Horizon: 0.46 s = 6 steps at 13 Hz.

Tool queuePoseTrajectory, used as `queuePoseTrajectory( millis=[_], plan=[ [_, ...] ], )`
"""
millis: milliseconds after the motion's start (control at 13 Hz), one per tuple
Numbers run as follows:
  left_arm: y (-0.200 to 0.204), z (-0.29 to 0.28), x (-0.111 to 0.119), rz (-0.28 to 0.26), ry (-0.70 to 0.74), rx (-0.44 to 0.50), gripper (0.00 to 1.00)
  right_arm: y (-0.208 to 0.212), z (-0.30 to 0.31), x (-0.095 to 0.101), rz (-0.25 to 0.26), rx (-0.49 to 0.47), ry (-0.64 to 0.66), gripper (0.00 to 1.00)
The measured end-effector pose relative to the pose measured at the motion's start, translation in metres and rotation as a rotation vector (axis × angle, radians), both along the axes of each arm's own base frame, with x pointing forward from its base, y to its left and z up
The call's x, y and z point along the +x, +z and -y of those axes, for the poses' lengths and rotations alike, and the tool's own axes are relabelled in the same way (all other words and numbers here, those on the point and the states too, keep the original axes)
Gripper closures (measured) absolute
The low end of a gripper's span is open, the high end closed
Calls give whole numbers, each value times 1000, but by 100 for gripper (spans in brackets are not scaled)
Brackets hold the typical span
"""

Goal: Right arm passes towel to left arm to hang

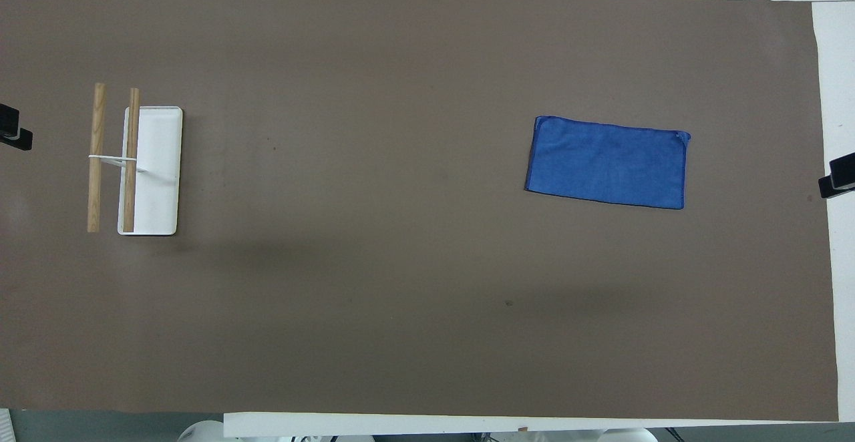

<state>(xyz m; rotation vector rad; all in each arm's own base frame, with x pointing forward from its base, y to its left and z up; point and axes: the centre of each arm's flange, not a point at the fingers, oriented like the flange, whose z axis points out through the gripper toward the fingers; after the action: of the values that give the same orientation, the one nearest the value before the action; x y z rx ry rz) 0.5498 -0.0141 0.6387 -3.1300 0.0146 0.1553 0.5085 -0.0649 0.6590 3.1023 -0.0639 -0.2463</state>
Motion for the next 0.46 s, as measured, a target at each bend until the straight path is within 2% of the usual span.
queuePoseTrajectory(
  millis=[462],
  plan=[
    [0,0,0,0,0,0,0,-1,-6,1,1,-1,12,0]
  ],
)
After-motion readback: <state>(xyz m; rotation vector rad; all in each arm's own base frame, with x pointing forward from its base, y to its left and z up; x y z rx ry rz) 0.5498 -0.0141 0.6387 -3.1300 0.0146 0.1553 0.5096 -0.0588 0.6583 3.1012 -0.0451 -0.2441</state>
